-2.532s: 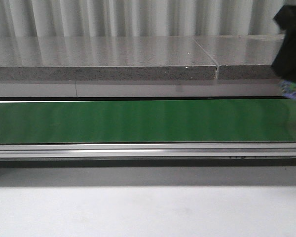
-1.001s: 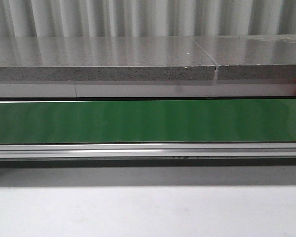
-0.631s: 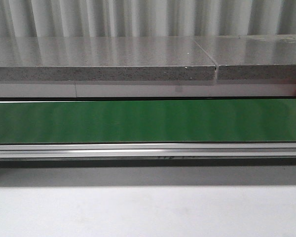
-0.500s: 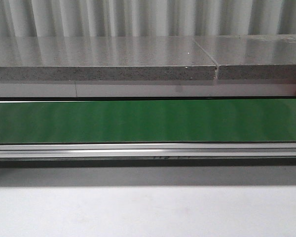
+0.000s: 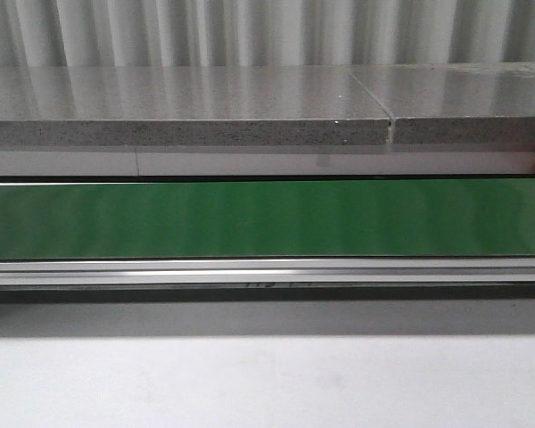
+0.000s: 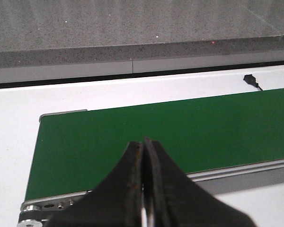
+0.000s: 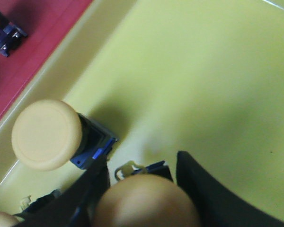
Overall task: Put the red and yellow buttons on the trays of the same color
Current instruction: 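Grasp the yellow button and lower it into the yellow tray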
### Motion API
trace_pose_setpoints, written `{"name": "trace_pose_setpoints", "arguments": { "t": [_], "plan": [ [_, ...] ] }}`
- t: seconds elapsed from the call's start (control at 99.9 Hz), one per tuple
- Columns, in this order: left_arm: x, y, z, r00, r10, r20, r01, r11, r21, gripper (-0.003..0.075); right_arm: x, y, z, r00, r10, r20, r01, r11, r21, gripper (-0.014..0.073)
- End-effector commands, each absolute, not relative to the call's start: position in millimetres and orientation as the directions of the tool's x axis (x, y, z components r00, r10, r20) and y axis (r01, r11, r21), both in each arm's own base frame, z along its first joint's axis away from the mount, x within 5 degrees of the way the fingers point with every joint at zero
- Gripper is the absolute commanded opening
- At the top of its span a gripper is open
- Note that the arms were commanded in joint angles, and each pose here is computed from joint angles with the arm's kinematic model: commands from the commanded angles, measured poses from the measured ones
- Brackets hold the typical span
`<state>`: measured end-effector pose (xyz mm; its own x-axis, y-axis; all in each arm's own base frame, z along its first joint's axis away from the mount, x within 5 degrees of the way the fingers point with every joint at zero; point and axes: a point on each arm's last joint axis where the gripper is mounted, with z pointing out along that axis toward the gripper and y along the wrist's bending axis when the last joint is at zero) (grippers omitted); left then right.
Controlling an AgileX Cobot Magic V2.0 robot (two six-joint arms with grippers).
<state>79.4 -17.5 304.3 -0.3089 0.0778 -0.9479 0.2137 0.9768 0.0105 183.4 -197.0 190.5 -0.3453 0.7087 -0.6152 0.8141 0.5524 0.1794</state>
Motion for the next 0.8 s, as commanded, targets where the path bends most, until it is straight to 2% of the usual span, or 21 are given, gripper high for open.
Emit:
{"name": "trace_pose_setpoints", "arguments": {
  "t": [0.0, 0.26, 0.4, 0.52, 0.701, 0.791],
  "plan": [
    [80.9, -18.1, 318.9, -0.225, 0.051, -0.973, 0.213, 0.977, 0.002, -0.0021, 186.9, -203.8, 204.2, -0.309, 0.658, -0.687, 0.81, 0.561, 0.173, 0.0066],
    [80.9, -18.1, 318.9, -0.225, 0.051, -0.973, 0.213, 0.977, 0.002, -0.0021, 188.4, -205.5, 195.8, -0.323, 0.674, -0.665, 0.813, 0.557, 0.169, 0.0068],
    [80.9, -18.1, 318.9, -0.225, 0.051, -0.973, 0.213, 0.977, 0.002, -0.0021, 188.3, -205.2, 195.6, -0.326, 0.676, -0.661, 0.813, 0.557, 0.169, 0.0101],
    [80.9, -18.1, 318.9, -0.225, 0.051, -0.973, 0.213, 0.977, 0.002, -0.0021, 188.2, -204.8, 195.3, -0.328, 0.678, -0.658, 0.812, 0.558, 0.17, 0.0196],
    [80.9, -18.1, 318.9, -0.225, 0.051, -0.973, 0.213, 0.977, 0.002, -0.0021, 188.2, -204.8, 195.2, -0.328, 0.678, -0.657, 0.812, 0.558, 0.17, 0.04],
    [80.9, -18.1, 318.9, -0.225, 0.051, -0.973, 0.213, 0.977, 0.002, -0.0021, 188.2, -204.8, 195.2, -0.328, 0.678, -0.657, 0.812, 0.558, 0.17, 0.0463]
  ]
}}
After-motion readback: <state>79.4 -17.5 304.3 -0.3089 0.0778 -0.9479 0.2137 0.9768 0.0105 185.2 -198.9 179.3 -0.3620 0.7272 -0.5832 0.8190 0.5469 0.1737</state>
